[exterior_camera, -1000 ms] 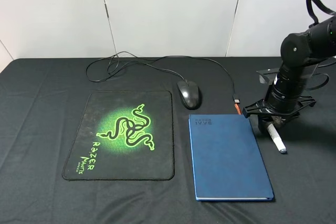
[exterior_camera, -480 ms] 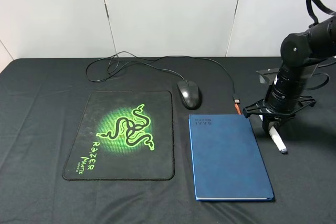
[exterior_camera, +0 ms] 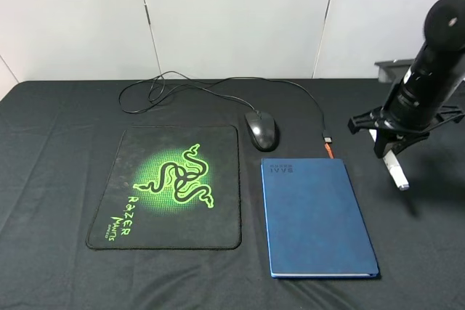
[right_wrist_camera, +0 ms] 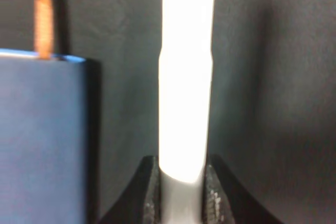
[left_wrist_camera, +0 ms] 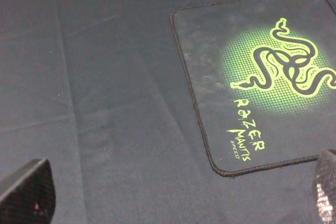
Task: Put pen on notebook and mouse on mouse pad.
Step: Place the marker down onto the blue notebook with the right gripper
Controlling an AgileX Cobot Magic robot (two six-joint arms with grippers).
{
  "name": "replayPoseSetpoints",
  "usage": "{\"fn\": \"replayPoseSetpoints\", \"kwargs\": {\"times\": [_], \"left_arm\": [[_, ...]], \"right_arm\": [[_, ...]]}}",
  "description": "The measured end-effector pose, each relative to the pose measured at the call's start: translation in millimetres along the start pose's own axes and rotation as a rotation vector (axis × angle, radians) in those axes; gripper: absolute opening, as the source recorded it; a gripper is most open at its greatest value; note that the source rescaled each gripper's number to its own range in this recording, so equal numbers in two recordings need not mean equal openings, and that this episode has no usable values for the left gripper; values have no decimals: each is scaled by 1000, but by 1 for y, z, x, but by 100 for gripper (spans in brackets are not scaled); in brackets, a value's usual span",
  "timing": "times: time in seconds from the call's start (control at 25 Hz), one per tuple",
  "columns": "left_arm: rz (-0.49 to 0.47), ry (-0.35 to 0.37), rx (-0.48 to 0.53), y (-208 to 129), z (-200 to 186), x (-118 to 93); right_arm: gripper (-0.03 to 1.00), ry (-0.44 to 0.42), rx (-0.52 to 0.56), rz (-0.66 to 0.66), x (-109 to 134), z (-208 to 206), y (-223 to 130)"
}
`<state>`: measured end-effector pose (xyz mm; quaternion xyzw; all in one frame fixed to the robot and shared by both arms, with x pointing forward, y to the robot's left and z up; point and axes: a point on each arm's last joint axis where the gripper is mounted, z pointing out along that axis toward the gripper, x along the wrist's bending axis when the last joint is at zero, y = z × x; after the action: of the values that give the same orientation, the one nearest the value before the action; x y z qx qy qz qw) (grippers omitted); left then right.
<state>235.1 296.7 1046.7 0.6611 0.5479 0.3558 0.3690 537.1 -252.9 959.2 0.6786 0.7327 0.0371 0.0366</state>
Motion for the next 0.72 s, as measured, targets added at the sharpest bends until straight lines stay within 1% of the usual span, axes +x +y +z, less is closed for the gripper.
{"fn": "replayPoseSetpoints", "kwargs": {"times": [0.16, 0.32, 0.44, 0.72], "left_arm": [[0, 0, 0, 0, 0, 0], [0, 0, 0, 0, 0, 0], [0, 0, 0, 0, 0, 0], [0, 0, 0, 0, 0, 0]], "right_arm": [[1, 24, -11, 19, 1, -15, -6], [1, 26, 6, 12, 4, -13, -13], [1, 30, 50, -54, 22, -2, -28], [1, 39, 49, -132, 55, 6, -43]]}}
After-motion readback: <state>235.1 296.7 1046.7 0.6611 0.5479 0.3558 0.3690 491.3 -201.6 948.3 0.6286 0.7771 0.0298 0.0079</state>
